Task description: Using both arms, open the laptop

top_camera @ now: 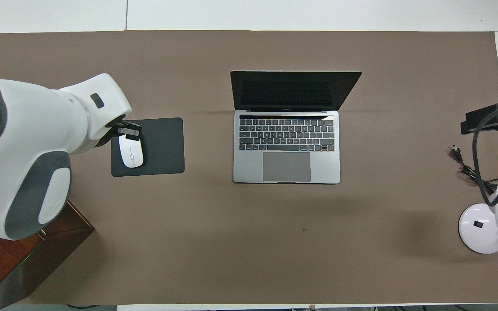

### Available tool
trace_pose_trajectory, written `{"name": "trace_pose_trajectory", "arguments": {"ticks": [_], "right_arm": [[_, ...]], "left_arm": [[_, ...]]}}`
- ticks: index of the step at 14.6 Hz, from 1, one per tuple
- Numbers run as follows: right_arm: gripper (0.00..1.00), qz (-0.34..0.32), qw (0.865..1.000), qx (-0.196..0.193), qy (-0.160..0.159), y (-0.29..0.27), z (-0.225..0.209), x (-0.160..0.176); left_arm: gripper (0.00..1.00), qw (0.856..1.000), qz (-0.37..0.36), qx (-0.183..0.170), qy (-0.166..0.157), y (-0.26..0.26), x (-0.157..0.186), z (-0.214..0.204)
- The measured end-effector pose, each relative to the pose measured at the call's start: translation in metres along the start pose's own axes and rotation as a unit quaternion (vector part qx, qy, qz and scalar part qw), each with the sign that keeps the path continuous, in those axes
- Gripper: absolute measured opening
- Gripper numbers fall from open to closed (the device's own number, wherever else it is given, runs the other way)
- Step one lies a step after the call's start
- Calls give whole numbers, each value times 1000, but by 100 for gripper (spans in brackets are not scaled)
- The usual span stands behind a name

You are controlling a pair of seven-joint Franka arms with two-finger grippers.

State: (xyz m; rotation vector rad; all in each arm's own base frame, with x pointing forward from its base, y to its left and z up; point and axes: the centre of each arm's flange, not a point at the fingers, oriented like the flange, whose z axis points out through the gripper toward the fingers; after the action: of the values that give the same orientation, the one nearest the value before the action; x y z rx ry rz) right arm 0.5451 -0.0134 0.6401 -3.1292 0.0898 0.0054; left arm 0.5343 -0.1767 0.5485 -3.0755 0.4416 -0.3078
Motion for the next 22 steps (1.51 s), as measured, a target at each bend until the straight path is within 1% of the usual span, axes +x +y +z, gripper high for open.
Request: {"name": "trace_pose_trajectory", "arguments": {"ticks": [2, 3, 5, 6, 7, 10, 12, 14, 19, 22], "right_arm": [[100, 1, 1000, 0, -10, 1, 0, -4], [100, 1, 1000, 0, -14, 1, 0, -5], [100, 0, 1000, -1, -22, 0, 1, -7], [100, -1, 1000, -1, -25, -1, 2, -8], [100, -2, 1000, -1, -25, -2, 2, -8], [100, -3, 1000, -1, -26, -3, 2, -8], [100, -2, 1000, -1, -26, -2, 2, -8], [100, 0, 1000, -2, -26, 0, 3, -8], [100, 1, 999, -21, -26, 4, 3, -8], [100, 2, 999, -21, -27, 5, 4, -8]], "left_arm": [[50, 1000, -19, 3, -14, -21, -7, -7], [63, 999, -28, 4, -18, -31, -10, -11], [84, 999, -37, 5, -27, -42, -18, -20], [97, 999, -41, 5, -32, -45, -21, -25], [100, 998, -49, 6, -36, -52, -25, -28], [100, 994, -95, 13, -44, -101, -35, -33], [100, 990, -132, 18, -41, -140, -45, -39], [100, 987, -155, 22, -36, -165, -53, -46], [100, 987, -155, 23, -30, -164, -52, -52], [100, 988, -153, 24, -21, -162, -46, -69]]}}
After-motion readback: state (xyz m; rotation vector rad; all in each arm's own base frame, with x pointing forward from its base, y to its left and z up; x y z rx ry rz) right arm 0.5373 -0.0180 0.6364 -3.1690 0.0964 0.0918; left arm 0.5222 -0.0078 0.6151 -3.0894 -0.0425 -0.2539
